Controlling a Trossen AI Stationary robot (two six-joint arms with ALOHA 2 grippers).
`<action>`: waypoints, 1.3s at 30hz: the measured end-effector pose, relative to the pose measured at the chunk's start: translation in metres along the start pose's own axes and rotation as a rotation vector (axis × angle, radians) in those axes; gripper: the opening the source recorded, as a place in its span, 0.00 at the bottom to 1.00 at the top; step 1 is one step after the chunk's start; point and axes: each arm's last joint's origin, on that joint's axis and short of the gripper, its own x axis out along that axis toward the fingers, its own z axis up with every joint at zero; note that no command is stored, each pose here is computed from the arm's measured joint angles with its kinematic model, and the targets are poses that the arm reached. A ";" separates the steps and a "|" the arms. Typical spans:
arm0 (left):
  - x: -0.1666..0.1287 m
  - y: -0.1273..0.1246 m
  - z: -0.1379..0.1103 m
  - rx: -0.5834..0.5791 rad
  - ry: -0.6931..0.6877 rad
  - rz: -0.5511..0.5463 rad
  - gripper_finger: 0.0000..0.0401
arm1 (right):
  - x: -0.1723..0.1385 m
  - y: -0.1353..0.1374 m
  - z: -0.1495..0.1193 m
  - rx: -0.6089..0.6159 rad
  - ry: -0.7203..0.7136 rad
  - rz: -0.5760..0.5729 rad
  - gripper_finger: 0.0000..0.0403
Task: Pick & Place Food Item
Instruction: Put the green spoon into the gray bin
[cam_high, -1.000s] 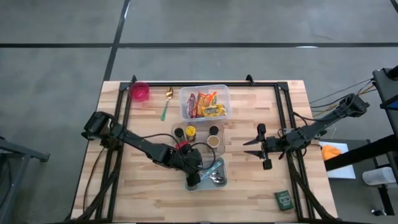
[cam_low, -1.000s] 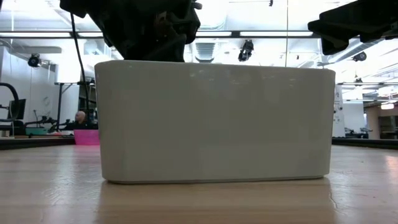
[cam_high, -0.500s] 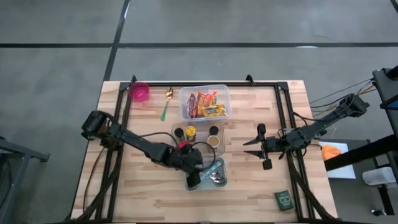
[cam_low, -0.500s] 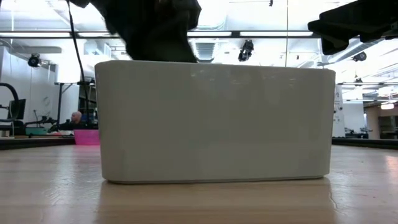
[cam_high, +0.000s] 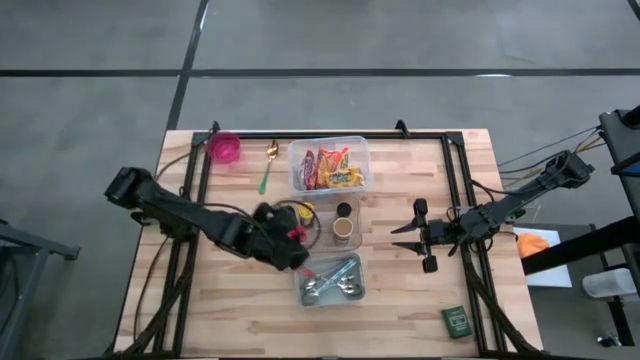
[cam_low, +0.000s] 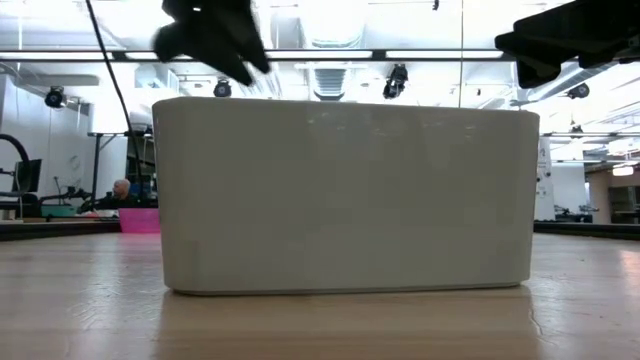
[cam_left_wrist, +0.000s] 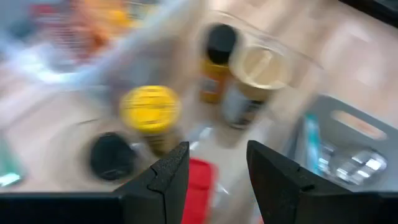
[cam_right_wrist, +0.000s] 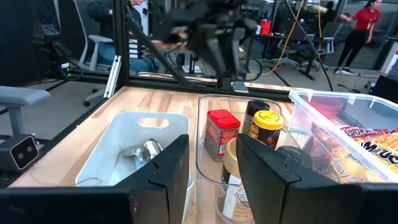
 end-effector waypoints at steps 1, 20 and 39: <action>-0.006 0.006 0.001 -0.023 -0.006 0.034 0.40 | 0.000 0.000 0.000 0.000 0.000 0.000 0.32; 0.011 0.119 0.032 -0.273 -0.047 0.580 0.40 | 0.000 0.000 0.000 0.000 0.000 0.001 0.32; 0.107 0.272 0.035 -0.403 0.029 0.400 0.40 | 0.000 0.000 0.000 0.000 0.000 0.001 0.32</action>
